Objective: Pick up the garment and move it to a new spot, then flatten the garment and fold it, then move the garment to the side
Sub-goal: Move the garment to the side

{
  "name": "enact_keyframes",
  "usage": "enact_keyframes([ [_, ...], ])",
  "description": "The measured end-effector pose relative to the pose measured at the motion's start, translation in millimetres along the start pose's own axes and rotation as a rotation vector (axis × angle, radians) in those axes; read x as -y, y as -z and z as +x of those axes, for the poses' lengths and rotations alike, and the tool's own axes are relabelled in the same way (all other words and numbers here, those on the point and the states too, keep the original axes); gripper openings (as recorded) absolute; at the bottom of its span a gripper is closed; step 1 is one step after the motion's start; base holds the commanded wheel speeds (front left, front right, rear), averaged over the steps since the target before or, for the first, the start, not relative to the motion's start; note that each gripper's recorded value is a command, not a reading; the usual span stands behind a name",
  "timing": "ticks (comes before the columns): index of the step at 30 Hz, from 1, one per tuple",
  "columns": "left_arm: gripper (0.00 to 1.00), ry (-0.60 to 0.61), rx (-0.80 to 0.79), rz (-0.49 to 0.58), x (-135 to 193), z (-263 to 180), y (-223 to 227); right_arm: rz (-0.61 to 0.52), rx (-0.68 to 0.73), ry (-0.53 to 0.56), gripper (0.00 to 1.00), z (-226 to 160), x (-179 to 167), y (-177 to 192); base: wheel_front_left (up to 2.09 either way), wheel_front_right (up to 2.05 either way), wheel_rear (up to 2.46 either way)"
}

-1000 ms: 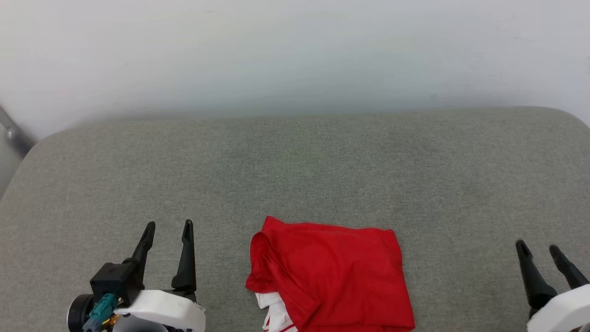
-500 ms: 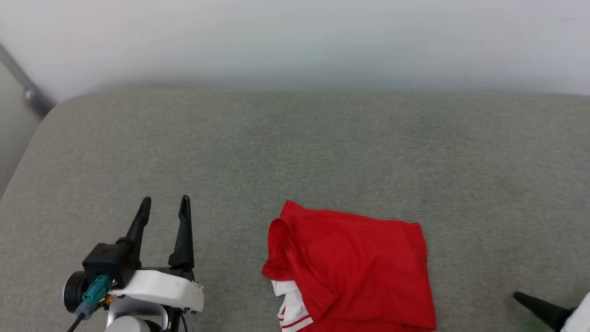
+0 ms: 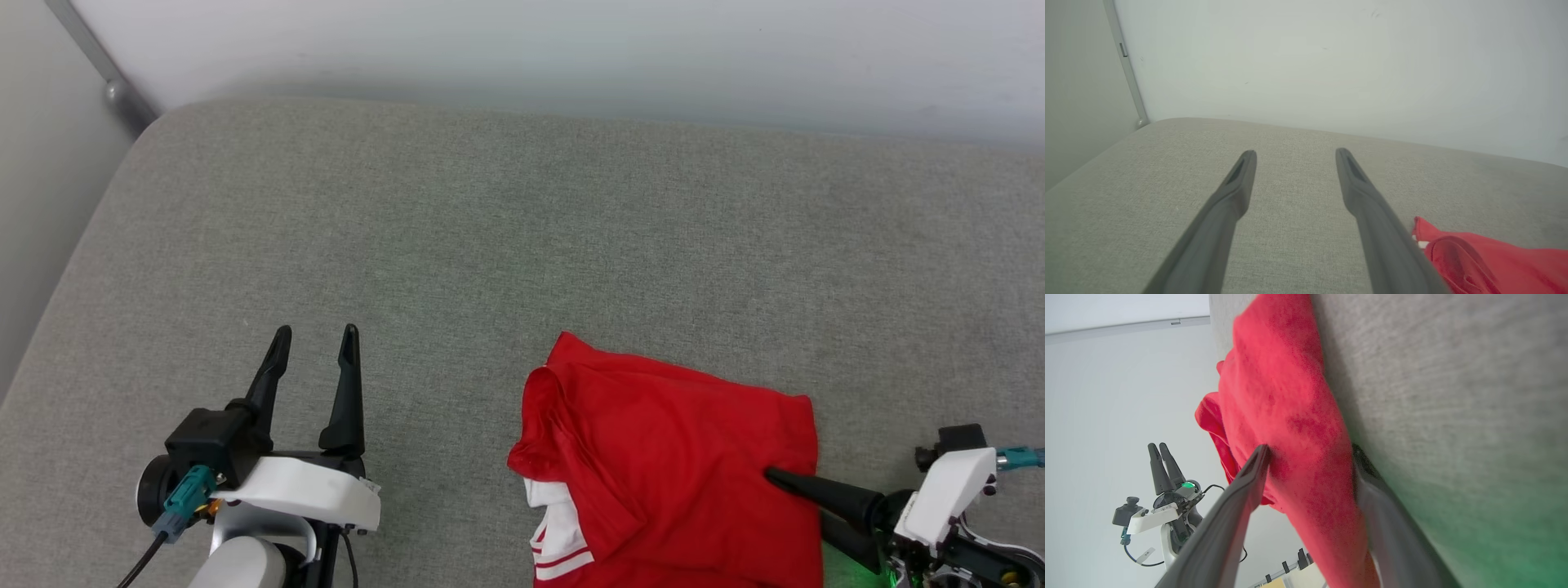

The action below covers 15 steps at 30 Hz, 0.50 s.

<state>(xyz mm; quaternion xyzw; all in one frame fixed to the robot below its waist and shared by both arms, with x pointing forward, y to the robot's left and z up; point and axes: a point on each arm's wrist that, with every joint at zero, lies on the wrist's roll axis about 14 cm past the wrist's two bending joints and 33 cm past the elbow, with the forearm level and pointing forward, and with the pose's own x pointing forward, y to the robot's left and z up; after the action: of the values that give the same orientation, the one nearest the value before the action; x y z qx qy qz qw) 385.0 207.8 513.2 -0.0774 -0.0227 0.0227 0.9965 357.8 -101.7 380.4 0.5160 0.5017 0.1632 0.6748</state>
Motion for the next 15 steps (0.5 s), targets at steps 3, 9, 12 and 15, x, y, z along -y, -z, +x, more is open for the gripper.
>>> enact_keyframes([
  [3,1.0,-0.008,0.006,0.007,-3,0,-2,-0.014,-0.014,0.001,0.22,9,-2,6,0.0,0.0,0.0],
  [9,1.0,0.0,0.018,0.011,-1,1,-5,-0.127,-0.012,0.019,0.0,16,-16,11,0.0,0.0,0.0],
  [12,1.0,0.012,0.025,0.008,3,2,-7,-0.222,0.001,0.059,0.0,13,-20,9,0.0,0.0,0.0],
  [15,1.0,0.047,0.03,0.004,14,1,-8,-0.516,0.044,0.2,0.0,-5,-23,-3,0.0,0.0,0.0],
])
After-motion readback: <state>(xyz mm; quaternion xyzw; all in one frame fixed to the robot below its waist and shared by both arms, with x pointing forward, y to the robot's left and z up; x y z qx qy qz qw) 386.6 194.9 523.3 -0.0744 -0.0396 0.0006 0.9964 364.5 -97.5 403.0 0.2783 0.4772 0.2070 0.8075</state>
